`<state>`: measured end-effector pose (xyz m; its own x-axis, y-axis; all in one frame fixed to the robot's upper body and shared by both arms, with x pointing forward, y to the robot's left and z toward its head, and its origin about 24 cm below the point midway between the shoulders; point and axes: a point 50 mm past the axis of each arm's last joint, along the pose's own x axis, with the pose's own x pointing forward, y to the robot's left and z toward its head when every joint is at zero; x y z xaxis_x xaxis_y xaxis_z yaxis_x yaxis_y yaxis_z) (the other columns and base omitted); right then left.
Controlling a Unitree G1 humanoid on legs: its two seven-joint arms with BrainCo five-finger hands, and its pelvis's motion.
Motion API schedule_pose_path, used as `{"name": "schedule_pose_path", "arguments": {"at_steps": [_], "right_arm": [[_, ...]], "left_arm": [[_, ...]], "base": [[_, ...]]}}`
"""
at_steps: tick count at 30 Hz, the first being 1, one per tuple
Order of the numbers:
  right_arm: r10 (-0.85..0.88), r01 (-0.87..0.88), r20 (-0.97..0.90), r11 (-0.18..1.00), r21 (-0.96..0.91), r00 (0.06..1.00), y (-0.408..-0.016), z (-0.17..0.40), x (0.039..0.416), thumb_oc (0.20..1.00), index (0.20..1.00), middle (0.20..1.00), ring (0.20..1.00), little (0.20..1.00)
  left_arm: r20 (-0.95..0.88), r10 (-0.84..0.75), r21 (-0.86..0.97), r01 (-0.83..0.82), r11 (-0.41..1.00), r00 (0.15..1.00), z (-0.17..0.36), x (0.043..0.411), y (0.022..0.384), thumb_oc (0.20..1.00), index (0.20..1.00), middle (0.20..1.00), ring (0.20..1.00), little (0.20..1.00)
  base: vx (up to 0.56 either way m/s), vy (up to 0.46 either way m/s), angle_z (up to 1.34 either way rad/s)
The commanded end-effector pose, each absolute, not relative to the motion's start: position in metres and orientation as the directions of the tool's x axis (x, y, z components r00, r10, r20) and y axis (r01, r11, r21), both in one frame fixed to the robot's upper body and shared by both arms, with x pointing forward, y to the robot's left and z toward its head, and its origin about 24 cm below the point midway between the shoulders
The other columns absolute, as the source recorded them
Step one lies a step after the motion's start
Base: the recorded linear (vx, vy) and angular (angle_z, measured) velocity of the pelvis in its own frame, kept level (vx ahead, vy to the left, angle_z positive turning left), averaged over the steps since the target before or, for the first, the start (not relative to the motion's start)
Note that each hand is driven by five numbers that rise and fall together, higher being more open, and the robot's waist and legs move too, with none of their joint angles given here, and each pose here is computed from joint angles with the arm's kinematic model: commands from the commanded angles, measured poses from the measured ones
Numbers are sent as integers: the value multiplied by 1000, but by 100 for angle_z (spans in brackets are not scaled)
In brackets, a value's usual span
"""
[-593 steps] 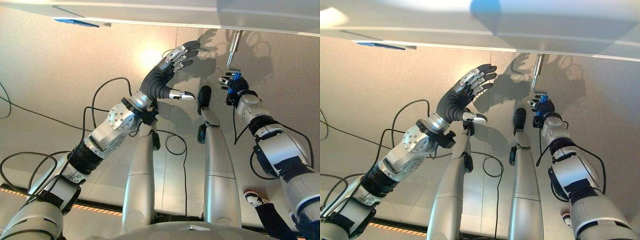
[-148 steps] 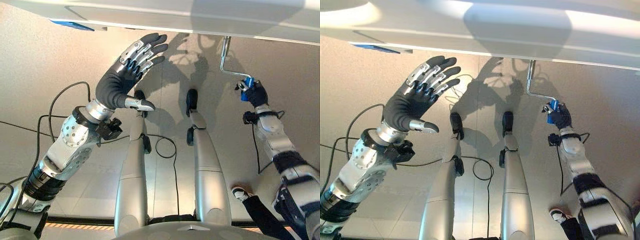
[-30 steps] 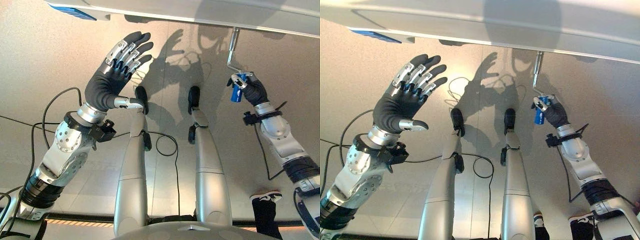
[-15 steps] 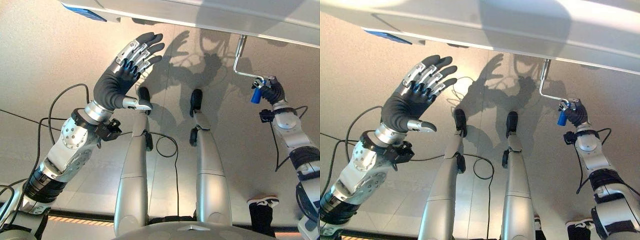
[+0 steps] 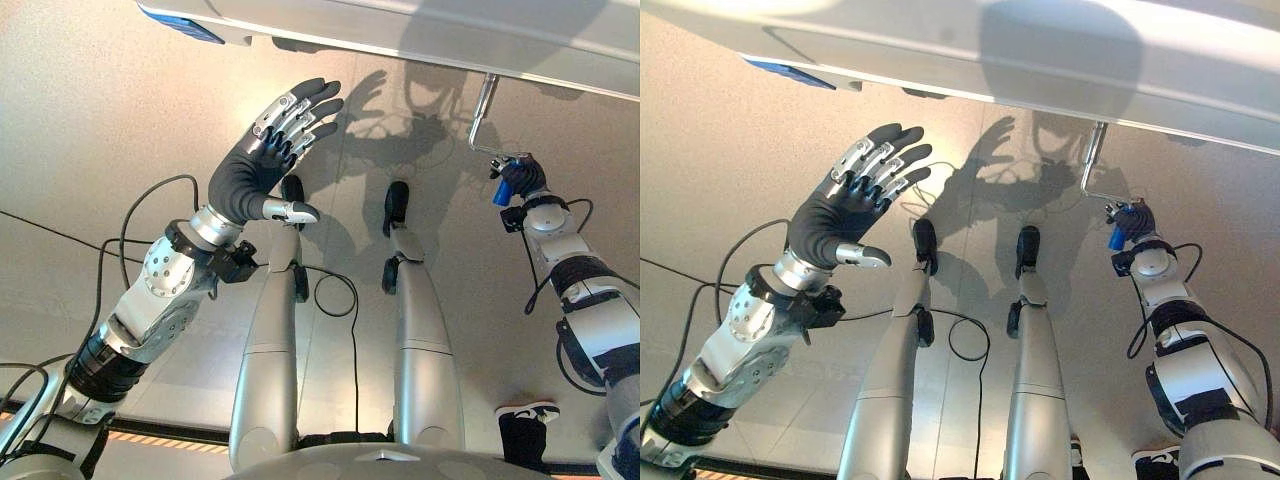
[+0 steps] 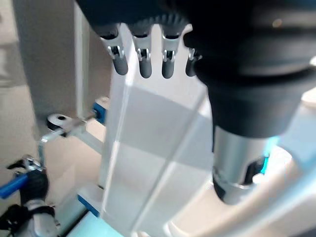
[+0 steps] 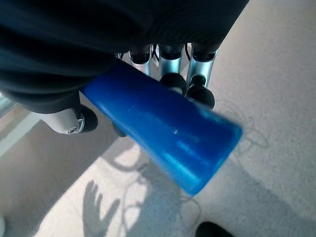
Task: Raise the hospital bed
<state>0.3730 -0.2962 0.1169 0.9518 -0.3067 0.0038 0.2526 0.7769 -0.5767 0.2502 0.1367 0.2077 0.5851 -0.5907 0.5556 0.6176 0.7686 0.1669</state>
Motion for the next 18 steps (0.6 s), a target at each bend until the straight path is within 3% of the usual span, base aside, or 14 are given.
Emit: {"name": "schedule_pose_path", "arguments": {"at_steps": [1, 10, 15, 16, 17, 18], "right_arm": [[-403, 198, -150, 699, -687, 903, -318, 87, 356, 200, 200, 200, 200, 200], [-205, 11, -220, 755, -656, 954, -249, 64, 373, 200, 200, 200, 200, 200], [-159, -36, -243, 766, -642, 957, -233, 55, 373, 200, 200, 200, 200, 200], [-160, -41, -255, 770, -636, 954, -234, 51, 370, 931, 931, 931, 931, 931], [-160, -41, -256, 770, -636, 953, -234, 51, 370, 1000, 1000, 1000, 1000, 1000], [-172, -33, -258, 770, -637, 951, -236, 49, 369, 1000, 1000, 1000, 1000, 1000]], "left_arm": [[652, -579, 164, 654, 738, 490, 219, 236, 122, 1000, 1000, 1000, 1000, 1000], [671, -547, 83, 682, 727, 501, 217, 238, 112, 1000, 1000, 1000, 1000, 1000], [657, -546, 61, 684, 727, 521, 210, 240, 110, 1000, 1000, 1000, 1000, 1000], [625, -553, 32, 690, 723, 551, 201, 244, 108, 1000, 1000, 1000, 1000, 1000], [625, -554, 32, 691, 723, 550, 201, 244, 108, 1000, 1000, 1000, 1000, 1000], [596, -560, 6, 694, 720, 575, 192, 248, 107, 1000, 1000, 1000, 1000, 1000]], "base": [[-40, 7, -4], [-18, 8, -2], [-15, 6, -3], [0, 0, 0], [0, 0, 0], [0, 0, 0]]}}
